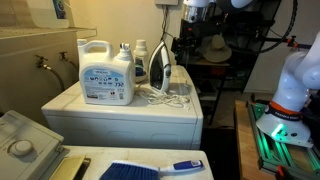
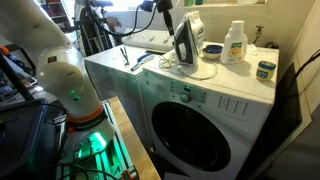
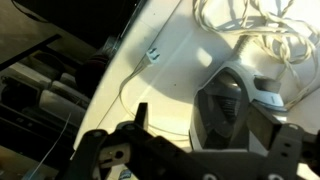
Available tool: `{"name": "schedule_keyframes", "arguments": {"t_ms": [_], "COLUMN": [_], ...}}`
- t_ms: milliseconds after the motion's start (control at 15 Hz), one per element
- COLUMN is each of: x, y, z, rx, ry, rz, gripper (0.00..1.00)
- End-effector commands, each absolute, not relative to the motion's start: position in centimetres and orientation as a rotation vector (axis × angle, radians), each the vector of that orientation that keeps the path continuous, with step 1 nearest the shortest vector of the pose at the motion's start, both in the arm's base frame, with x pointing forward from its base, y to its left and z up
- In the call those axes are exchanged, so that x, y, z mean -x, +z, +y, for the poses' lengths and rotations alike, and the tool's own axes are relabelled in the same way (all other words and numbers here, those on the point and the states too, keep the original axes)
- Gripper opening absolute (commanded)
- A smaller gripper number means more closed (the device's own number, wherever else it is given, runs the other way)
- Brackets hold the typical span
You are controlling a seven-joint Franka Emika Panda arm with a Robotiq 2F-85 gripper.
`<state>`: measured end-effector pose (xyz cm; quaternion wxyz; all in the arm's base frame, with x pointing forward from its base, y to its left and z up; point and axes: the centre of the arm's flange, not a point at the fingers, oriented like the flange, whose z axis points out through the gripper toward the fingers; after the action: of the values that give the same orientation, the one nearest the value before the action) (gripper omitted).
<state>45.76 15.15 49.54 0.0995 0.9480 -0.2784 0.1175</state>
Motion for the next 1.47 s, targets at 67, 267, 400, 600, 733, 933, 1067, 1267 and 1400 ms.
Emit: {"name": "schedule_keyframes", "arguments": {"t_ms": [67,267,400,600,733,933,1067,1267,1400], "x": [-45.9,-45.7,-45.6,-45.5,-45.9,-46.5,-46.9,-47.3,-47.7], "y": [47.9,46.4,45.7,44.9,44.0,42.9,42.4,42.0,41.7], "z": [17.1,17.9,18.3,18.3,18.7,19.3,19.5,19.6,19.8], "rx": [-2.833,-2.802,-2.782,-2.754,-2.755,-2.777,-2.771,-2.755,-2.764], "ry": [0.38,0.407,0.428,0.465,0.469,0.485,0.518,0.576,0.597], "rz": [-0.855,-0.841,-0.825,-0.797,-0.775,-0.749,-0.73,-0.719,-0.717], "gripper": [1.0,1.0,1.0,1.0,1.0,1.0,1.0,1.0,1.0]}}
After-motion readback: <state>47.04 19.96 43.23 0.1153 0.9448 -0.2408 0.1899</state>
